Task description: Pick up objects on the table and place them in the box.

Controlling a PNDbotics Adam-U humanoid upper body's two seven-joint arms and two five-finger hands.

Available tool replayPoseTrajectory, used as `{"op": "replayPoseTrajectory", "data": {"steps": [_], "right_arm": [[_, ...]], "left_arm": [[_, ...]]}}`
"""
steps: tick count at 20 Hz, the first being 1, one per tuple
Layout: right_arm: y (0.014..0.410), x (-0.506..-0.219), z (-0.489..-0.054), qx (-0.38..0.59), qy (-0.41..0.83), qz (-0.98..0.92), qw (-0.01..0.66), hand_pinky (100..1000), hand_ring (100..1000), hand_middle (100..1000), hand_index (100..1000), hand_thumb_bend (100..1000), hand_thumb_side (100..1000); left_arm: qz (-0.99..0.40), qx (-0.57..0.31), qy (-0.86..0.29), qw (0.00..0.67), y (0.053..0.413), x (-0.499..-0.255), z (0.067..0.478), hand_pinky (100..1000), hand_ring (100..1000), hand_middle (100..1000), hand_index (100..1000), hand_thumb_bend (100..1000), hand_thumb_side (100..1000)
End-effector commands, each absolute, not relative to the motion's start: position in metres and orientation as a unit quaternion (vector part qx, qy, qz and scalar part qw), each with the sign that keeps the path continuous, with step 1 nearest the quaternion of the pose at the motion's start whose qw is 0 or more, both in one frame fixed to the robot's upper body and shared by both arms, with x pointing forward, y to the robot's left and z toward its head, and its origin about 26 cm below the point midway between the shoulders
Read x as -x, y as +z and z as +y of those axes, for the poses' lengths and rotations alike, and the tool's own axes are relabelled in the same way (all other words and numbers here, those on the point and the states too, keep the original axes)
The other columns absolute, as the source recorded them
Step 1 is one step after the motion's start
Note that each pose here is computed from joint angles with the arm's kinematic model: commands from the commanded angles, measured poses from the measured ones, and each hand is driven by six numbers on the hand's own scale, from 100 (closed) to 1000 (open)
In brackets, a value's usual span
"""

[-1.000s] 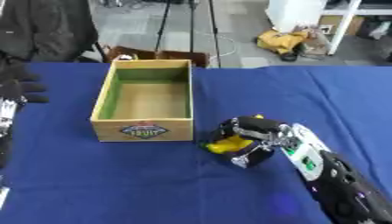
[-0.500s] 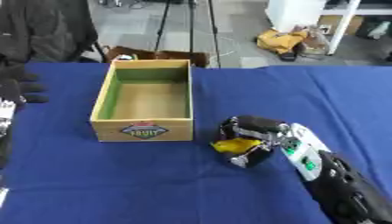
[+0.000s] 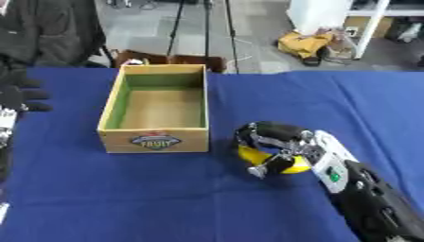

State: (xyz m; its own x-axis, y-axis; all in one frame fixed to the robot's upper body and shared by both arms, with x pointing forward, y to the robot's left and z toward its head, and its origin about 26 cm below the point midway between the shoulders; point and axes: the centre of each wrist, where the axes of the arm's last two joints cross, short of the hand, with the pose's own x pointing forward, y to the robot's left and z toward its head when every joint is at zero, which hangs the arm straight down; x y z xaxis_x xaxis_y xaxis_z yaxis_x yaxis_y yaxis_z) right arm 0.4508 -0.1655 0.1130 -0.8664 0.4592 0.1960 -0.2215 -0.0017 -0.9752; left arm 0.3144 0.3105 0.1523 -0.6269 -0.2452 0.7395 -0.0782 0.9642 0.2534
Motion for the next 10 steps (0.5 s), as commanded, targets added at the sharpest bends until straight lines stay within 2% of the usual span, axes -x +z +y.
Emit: {"op": "replayPoseTrajectory", "data": {"steps": [1, 10], "right_arm": [[0.141, -0.454, -0.170, 0.116, 0.697, -0.674, 0.215, 593, 425, 651, 754, 100, 100], [0.157, -0.455, -0.171, 0.128, 0.686, -0.687, 0.206, 593, 425, 652, 754, 100, 100]], "left_arm": [[-0.902, -0.093, -0.099, 0.409, 0.162, -0.314, 0.313, 626, 676, 678, 830, 694, 710], [-0.902, -0.092, -0.100, 0.409, 0.162, -0.314, 0.313, 627, 675, 678, 830, 695, 709]]}}
